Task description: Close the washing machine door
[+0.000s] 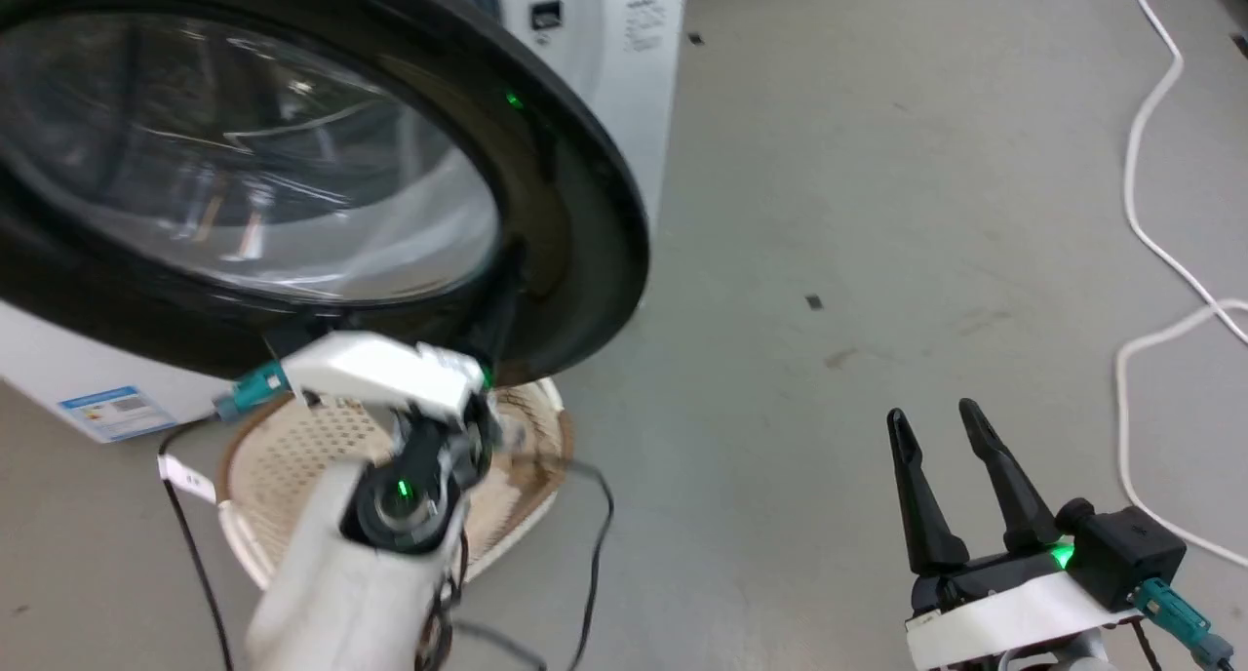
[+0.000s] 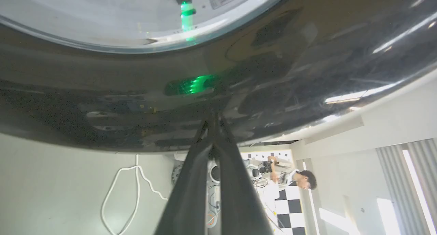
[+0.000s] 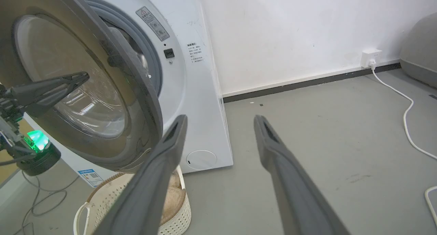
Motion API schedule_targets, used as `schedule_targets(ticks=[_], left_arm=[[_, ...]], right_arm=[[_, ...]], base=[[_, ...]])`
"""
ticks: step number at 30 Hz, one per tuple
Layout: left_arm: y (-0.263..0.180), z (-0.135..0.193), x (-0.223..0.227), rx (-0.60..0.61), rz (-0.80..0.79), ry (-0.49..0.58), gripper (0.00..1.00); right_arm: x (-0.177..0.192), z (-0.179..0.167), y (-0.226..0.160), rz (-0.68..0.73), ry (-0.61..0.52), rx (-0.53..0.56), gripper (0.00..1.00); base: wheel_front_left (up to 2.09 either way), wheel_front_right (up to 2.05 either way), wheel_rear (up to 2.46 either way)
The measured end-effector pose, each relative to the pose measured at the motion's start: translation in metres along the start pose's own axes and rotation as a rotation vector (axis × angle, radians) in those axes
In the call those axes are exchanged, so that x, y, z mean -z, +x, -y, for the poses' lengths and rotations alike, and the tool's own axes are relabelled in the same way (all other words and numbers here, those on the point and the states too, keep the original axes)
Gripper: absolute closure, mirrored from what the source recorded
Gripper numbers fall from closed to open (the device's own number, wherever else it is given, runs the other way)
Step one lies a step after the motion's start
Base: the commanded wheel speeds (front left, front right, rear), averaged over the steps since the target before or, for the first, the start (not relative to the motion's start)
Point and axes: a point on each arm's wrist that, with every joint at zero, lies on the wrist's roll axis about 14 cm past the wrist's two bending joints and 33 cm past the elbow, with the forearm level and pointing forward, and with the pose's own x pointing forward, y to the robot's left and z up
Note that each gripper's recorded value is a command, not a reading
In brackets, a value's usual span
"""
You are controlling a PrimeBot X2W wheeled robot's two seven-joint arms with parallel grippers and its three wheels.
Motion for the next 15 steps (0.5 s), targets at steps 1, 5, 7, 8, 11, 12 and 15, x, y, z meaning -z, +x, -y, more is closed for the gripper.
schedule_targets(ticks=[1, 5, 7, 8, 11, 12, 15], left_arm=[[-0.007, -0.004, 0.001, -0.013, -0.005, 0.035, 1.0], [-0.039, -0.015, 0.005, -0.052, -0.038, 0.245, 1.0], [-0.056, -0.014, 0.004, -0.055, -0.051, 0.366, 1.0], [-0.065, -0.013, 0.004, -0.053, -0.061, 0.424, 1.0], [-0.092, -0.015, -0.007, -0.067, -0.057, 0.644, 1.0], [-0.102, -0.016, -0.013, -0.073, -0.049, 0.733, 1.0], [-0.127, -0.012, -0.038, -0.079, 0.021, 0.938, 1.0]], right_arm=[[-0.001, -0.002, 0.001, 0.005, 0.0, -0.008, 0.0], [-0.007, -0.011, 0.003, 0.028, 0.01, -0.038, 0.0], [-0.008, -0.016, 0.004, 0.035, 0.013, -0.057, 0.0], [-0.009, -0.018, 0.003, 0.037, 0.016, -0.066, 0.0], [-0.011, -0.026, 0.003, 0.045, 0.017, -0.097, 0.0], [-0.011, -0.029, 0.002, 0.047, 0.018, -0.108, 0.0], [-0.015, -0.039, 0.003, 0.059, 0.02, -0.143, 0.0]], base=[[0.0, 0.0, 0.0], [0.0, 0.0, 0.0], [0.0, 0.0, 0.0], [0.0, 0.0, 0.0], [0.0, 0.0, 0.0], [0.0, 0.0, 0.0], [0.0, 0.0, 0.0]])
